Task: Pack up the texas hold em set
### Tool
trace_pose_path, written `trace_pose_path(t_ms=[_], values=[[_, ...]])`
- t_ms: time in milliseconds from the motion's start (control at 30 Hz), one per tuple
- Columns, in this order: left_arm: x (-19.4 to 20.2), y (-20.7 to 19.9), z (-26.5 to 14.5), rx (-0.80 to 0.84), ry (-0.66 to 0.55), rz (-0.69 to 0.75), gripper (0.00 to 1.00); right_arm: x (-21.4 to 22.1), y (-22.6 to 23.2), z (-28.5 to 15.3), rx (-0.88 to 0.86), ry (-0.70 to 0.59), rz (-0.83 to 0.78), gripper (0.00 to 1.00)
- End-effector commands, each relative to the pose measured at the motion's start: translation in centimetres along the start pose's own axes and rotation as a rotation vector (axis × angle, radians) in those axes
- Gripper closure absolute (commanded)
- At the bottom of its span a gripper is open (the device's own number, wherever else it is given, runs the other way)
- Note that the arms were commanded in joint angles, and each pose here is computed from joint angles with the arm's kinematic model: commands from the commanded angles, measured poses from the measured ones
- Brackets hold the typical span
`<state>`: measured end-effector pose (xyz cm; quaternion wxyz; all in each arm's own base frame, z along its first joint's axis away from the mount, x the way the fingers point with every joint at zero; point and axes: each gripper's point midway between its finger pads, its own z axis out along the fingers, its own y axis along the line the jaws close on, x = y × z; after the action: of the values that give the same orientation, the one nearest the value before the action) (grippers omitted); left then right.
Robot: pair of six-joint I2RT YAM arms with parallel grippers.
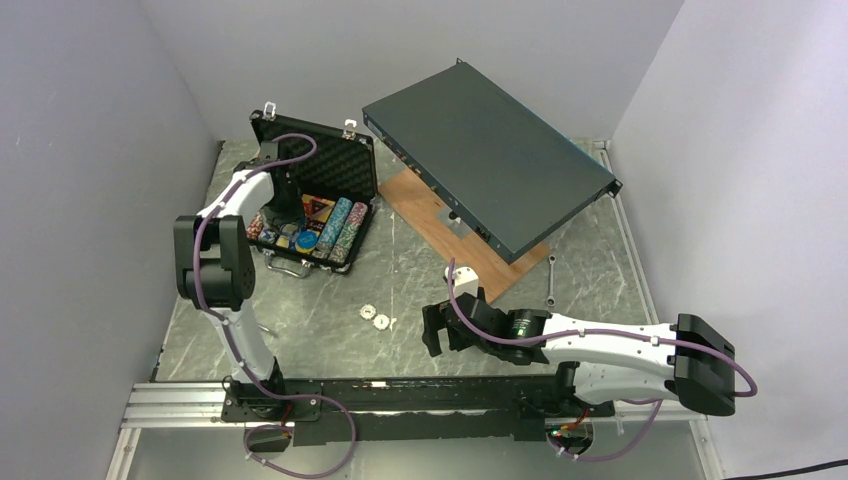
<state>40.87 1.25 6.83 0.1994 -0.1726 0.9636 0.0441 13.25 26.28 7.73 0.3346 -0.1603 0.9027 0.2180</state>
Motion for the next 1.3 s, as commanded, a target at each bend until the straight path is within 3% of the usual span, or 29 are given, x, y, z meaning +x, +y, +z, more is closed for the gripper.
trace_pose_path(t_ms=[0, 300, 767, 1033, 1267], values=[[-1.2, 0.0, 0.0, -0.015, -0.020, 0.017, 0.45, -1.4, 1.1, -0.5, -0.036, -0.040, 0.013, 0.00], [-1.1, 0.2, 0.7, -0.030, -0.004, 0.022, 0.40, -1.3, 0.9, -0.5, -0.034, -0.041, 0.018, 0.01], [-1.5, 0.9, -1.7, -0.039, -0.057, 0.010, 0.34, -1.4, 1.4, -0.2, -0.043, -0.033, 0.007, 0.01], [-1.6, 1.3, -3.0, -0.042, -0.088, -0.002, 0.17, -1.7, 1.6, -0.2, -0.043, -0.031, -0.002, 0.01], [-1.6, 1.3, -2.8, -0.043, -0.079, 0.002, 0.17, -1.9, 1.6, -0.4, -0.041, -0.036, -0.004, 0.00]])
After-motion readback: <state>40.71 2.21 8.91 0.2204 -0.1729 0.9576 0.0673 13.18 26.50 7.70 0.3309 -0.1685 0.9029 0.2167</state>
